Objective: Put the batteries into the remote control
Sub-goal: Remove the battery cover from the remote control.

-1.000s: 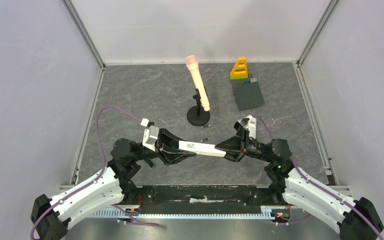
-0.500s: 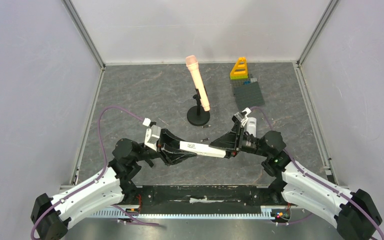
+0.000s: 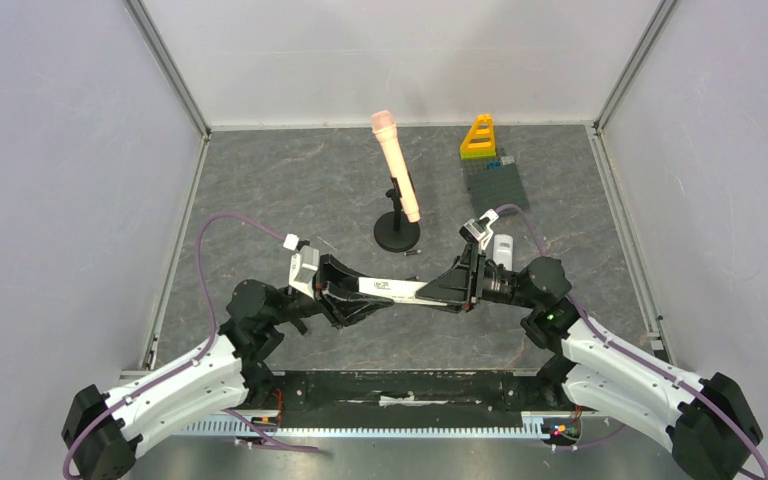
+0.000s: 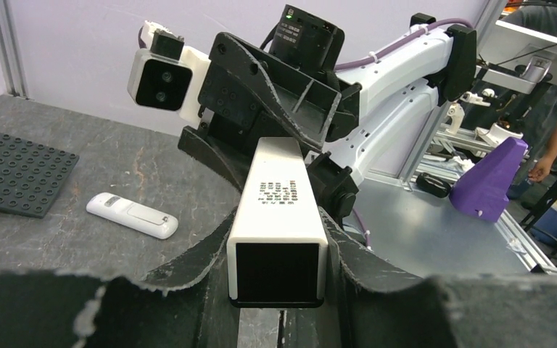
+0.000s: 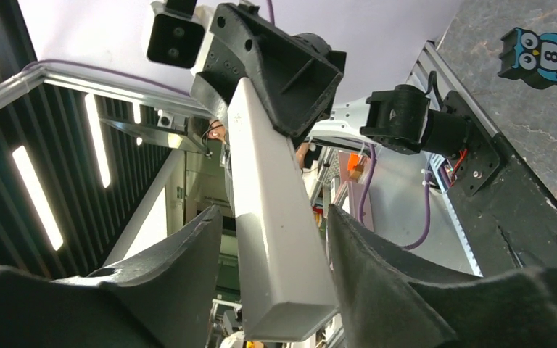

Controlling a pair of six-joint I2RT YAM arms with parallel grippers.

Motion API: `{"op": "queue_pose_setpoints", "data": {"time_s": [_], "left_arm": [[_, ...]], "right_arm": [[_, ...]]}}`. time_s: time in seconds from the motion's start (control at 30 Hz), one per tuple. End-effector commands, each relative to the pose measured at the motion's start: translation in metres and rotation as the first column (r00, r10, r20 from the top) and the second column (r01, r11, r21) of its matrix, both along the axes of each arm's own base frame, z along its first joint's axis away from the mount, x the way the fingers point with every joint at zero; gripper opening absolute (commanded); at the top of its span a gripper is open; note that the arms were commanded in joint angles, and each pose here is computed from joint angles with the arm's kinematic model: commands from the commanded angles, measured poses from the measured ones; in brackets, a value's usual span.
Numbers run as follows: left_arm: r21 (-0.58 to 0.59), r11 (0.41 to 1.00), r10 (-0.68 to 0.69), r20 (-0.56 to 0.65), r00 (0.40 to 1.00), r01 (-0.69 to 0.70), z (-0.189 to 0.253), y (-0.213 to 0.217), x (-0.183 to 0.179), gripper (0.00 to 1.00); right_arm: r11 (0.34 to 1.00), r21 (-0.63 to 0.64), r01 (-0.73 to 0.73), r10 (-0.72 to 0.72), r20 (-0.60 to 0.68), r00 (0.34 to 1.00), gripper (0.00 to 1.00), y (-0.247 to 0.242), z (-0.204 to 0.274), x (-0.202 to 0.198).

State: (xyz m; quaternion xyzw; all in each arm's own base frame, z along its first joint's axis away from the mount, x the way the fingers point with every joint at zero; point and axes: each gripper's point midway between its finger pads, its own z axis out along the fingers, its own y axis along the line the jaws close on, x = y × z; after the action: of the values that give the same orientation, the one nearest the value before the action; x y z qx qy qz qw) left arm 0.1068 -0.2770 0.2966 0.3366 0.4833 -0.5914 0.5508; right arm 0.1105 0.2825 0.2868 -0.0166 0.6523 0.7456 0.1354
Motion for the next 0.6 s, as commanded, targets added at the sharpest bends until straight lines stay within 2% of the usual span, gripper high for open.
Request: {"op": "queue_pose_setpoints", "data": {"time_s": [0.0,0.1,0.23,0.3,0.43,0.57], "left_arm": [[-0.084,0.996,0.013,0.015,1.0,-0.012,0.019,0.004,0.0,0.02],[-0.1,0.995,-0.003,0.036,0.999,0.006,0.021,0.006,-0.006,0.02],[-0.122,0.991,-0.041,0.092,0.995,0.052,0.024,0.01,-0.018,0.02],[-0.12,0.99,-0.054,0.116,0.992,0.068,0.024,0.012,-0.023,0.02],[-0.096,0.991,-0.077,0.145,0.986,0.092,0.022,0.011,-0.028,0.02],[-0.073,0.992,-0.091,0.157,0.983,0.104,0.021,0.009,-0.028,0.02]], "right_arm": [[0.996,0.083,-0.043,0.036,0.084,0.996,0.53,-0.003,0.026,-0.01],[0.992,0.117,-0.05,0.041,0.071,0.997,0.44,-0.006,0.027,-0.012],[0.986,0.156,-0.052,0.045,0.043,0.998,0.41,-0.009,0.028,-0.015],[0.984,0.171,-0.053,0.048,0.036,0.998,0.45,-0.01,0.029,-0.016],[0.982,0.182,-0.049,0.042,0.042,0.998,0.58,-0.011,0.034,-0.015],[0.986,0.156,-0.052,0.045,0.05,0.998,0.59,-0.005,0.034,-0.011]]}}
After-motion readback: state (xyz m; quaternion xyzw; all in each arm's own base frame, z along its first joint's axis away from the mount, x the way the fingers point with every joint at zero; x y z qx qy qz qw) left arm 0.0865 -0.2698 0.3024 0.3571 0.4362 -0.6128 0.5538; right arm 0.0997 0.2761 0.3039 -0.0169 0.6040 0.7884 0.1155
